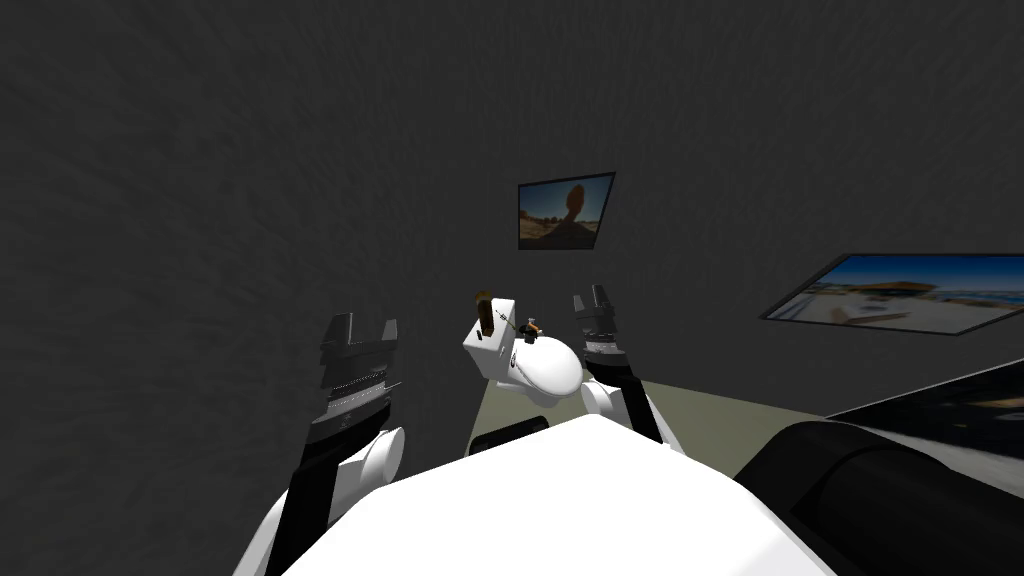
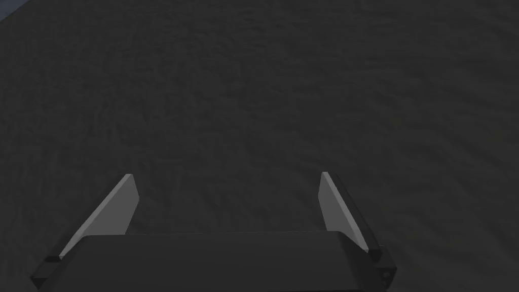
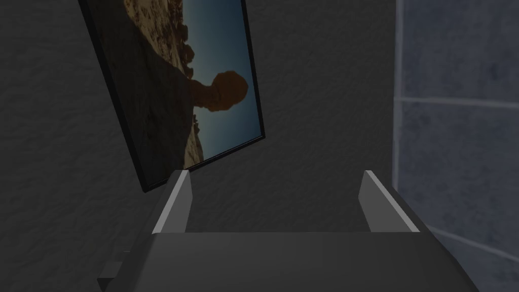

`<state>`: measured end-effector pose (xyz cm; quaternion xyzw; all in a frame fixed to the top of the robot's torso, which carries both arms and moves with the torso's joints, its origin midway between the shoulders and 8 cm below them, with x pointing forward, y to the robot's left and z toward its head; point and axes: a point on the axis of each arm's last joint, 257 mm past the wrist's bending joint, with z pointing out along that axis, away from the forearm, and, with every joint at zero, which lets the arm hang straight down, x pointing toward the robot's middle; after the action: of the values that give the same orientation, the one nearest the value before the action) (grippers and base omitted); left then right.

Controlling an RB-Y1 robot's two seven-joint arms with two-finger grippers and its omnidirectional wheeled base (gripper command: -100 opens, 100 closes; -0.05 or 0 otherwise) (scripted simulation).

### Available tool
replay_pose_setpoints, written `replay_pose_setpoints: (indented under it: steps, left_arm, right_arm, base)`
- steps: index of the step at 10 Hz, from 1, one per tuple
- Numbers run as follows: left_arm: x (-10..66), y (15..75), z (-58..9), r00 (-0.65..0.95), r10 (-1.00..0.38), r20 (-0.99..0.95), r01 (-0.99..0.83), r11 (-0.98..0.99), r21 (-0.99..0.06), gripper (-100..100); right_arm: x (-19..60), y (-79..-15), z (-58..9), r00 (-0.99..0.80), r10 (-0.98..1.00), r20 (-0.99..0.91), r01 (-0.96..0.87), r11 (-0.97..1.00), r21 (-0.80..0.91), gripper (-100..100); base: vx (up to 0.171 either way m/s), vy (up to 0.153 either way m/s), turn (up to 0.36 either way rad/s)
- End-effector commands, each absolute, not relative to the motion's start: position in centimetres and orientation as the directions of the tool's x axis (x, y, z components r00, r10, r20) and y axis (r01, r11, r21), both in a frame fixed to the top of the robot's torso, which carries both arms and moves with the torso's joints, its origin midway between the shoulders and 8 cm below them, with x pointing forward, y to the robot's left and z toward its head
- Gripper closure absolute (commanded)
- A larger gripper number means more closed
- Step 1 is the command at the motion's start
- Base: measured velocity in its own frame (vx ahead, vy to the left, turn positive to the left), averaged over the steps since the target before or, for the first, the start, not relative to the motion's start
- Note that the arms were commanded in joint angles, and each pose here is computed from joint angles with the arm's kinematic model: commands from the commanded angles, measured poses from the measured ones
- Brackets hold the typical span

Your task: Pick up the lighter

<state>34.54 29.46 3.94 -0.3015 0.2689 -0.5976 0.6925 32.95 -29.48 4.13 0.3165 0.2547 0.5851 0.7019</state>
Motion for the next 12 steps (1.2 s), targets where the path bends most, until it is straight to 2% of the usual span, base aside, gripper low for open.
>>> replay_pose_setpoints:
  steps: [1,12]
  left_arm:
    - [34.9,29.1,3.6,0.133,-0.99,-0.046,0.656,0.123,-0.744,-100]
    - [39.3,28.1,-4.2,0.137,-0.936,-0.324,0.5,0.348,-0.793,-100]
  right_arm:
    - [33.0,-29.5,4.1,0.186,0.983,0.013,-0.66,0.115,0.742,0]
    - [33.0,-29.5,4.1,0.186,0.983,0.013,-0.66,0.115,0.742,0]
  base:
    - [0.001,-0.005,-0.015]
    - [0.009,-0.021,-0.048]
